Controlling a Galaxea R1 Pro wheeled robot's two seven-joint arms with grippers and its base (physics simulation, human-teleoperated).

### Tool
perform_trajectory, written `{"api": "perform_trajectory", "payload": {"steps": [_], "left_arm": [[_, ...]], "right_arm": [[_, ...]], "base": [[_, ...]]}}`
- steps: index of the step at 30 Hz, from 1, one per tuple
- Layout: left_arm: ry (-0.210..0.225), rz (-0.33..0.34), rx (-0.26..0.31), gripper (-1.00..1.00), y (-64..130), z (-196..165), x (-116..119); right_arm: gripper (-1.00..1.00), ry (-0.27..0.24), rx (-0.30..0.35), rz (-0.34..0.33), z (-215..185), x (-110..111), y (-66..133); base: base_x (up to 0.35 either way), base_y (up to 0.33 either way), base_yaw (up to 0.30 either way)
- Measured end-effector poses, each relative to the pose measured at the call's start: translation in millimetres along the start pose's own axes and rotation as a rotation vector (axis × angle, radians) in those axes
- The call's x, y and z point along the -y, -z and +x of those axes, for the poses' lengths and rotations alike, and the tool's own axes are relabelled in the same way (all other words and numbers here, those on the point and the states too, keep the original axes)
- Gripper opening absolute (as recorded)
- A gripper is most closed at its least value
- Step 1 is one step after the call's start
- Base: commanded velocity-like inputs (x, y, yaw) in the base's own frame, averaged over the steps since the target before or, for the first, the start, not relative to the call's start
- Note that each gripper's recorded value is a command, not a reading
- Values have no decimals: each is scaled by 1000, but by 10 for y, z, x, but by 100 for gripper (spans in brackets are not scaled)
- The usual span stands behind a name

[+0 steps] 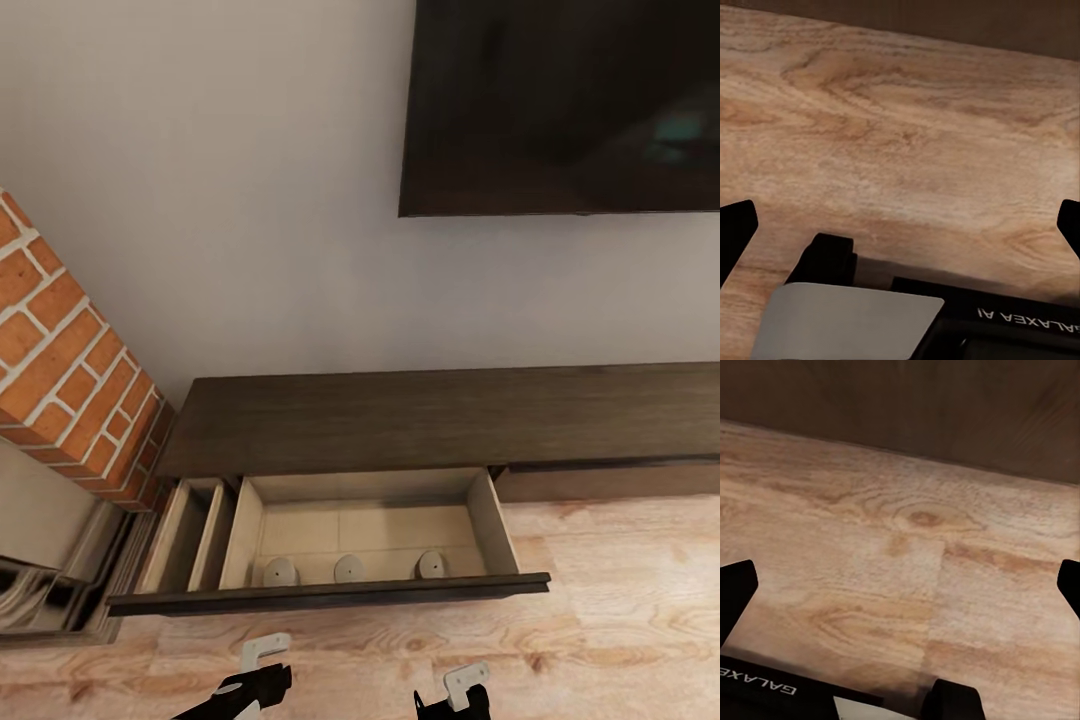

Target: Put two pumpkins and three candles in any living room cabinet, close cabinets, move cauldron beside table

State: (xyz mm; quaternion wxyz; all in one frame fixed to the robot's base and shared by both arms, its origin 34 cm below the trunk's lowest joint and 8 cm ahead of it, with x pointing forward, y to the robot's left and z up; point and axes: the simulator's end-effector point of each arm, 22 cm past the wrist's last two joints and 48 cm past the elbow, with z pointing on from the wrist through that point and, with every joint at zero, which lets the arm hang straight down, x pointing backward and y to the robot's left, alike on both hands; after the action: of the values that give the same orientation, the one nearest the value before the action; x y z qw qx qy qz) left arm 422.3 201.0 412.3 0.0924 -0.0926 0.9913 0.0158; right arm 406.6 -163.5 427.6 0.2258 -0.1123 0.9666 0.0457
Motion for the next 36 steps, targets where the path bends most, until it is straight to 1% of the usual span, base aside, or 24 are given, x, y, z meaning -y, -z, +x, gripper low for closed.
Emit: {"api": "perform_trajectory", "payload": {"steps": [36], "left_arm": [[3, 10, 57, 100, -498, -96, 42]], "right_arm": [[100, 8, 55, 11, 61, 62, -507]], "base": [[0, 0, 0]]}}
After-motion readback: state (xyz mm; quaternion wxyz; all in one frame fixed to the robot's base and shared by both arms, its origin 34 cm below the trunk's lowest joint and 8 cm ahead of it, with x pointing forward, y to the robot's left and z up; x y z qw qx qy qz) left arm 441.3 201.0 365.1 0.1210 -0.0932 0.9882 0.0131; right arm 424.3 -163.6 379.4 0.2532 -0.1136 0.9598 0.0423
